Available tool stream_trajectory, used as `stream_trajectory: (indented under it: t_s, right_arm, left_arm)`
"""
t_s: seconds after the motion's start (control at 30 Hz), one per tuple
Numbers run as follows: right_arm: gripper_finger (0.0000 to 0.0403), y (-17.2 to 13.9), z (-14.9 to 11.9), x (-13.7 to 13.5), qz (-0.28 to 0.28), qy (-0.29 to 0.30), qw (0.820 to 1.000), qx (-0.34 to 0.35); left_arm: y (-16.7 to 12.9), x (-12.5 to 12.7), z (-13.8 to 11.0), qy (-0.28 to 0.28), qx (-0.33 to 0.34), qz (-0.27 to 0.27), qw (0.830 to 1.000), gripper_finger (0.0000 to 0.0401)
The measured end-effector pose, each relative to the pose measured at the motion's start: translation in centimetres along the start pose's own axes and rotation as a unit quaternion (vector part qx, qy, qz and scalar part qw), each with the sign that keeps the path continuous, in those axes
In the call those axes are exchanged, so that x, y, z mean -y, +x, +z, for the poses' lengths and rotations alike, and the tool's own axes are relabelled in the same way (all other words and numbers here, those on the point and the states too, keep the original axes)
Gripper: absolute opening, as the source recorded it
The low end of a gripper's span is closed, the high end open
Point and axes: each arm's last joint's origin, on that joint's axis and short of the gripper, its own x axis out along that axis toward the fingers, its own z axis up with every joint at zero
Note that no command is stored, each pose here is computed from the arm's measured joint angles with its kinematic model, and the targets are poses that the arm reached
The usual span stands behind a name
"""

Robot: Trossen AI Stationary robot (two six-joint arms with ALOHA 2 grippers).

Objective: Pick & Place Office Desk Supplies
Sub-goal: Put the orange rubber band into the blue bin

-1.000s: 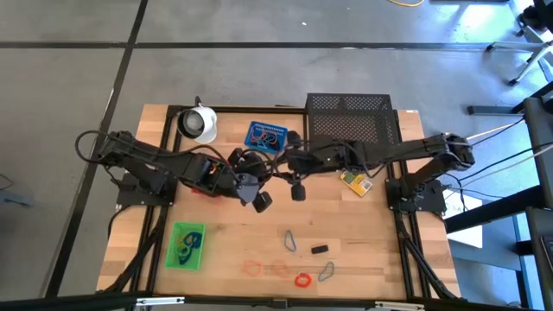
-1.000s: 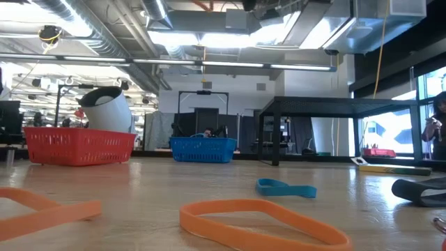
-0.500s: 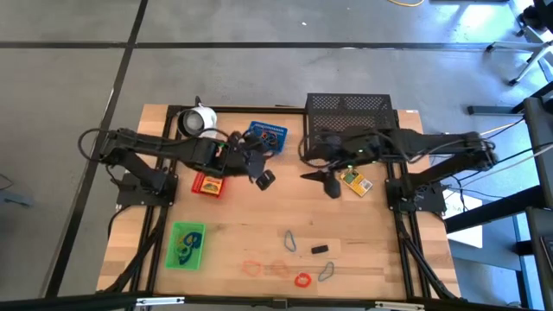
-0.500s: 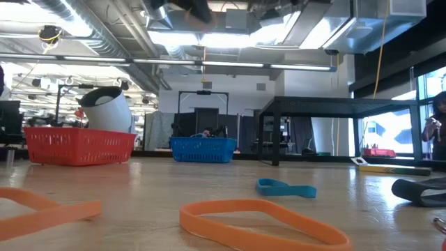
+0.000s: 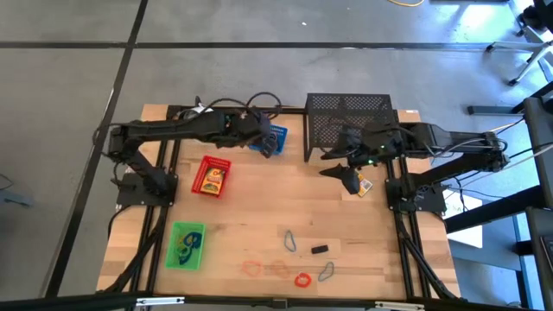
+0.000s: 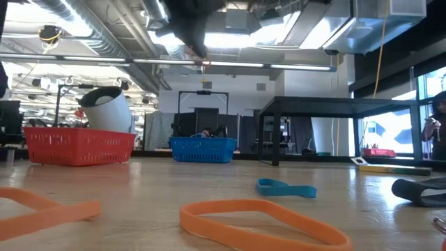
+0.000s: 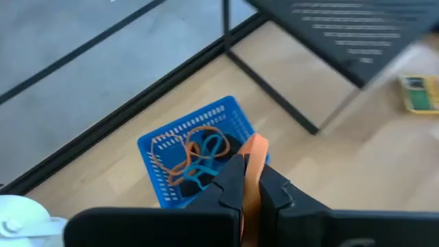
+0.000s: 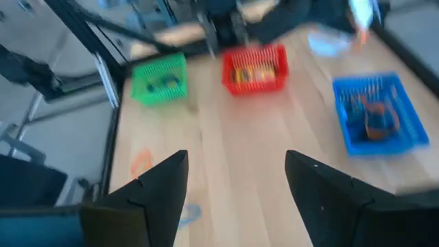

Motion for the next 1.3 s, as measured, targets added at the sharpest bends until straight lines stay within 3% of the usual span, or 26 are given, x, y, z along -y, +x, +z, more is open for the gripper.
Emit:
stream_trajectory:
  t_s: [0.17,0.3,0.5,0.83,1.03,1.2,1.3]
  right_arm:
    - [0.0235,0.0,-1.9,0.5,-0.061,0.025,0.994,-0.090]
    - [0.0222,0.6,-3.9,1.0,-0.136,0.038,0.979,-0.146]
    - [0.0209,3.1,-8.1,1.9,-0.185,0.088,0.956,-0.208]
    - [0.0208,6.2,-16.3,4.6,-0.292,0.205,0.891,-0.279]
    - [0.0208,7.3,-18.7,5.9,-0.368,0.303,0.859,-0.187]
    - [0.0208,8.3,-19.6,6.6,-0.390,0.370,0.839,-0.078]
    - [0.0207,8.5,-20.2,6.8,-0.395,0.400,0.826,-0.053]
  left_arm:
    - [4.7,-0.7,0.2,-0.010,-0.049,0.031,0.998,0.0001]
    - [8.7,-0.9,-0.1,-0.005,-0.076,0.059,0.995,0.0003]
    - [13.8,-1.5,-0.7,-0.010,-0.112,0.071,0.991,0.0002]
    - [16.2,-3.1,-0.8,-0.004,-0.152,0.048,0.987,0.0003]
    - [16.4,-3.5,-0.8,0.004,-0.172,0.020,0.985,0.0002]
    - [16.5,-3.4,-0.8,0.005,-0.173,0.023,0.985,0.0008]
    - [16.5,-3.5,-0.8,0.006,-0.172,0.024,0.985,0.0018]
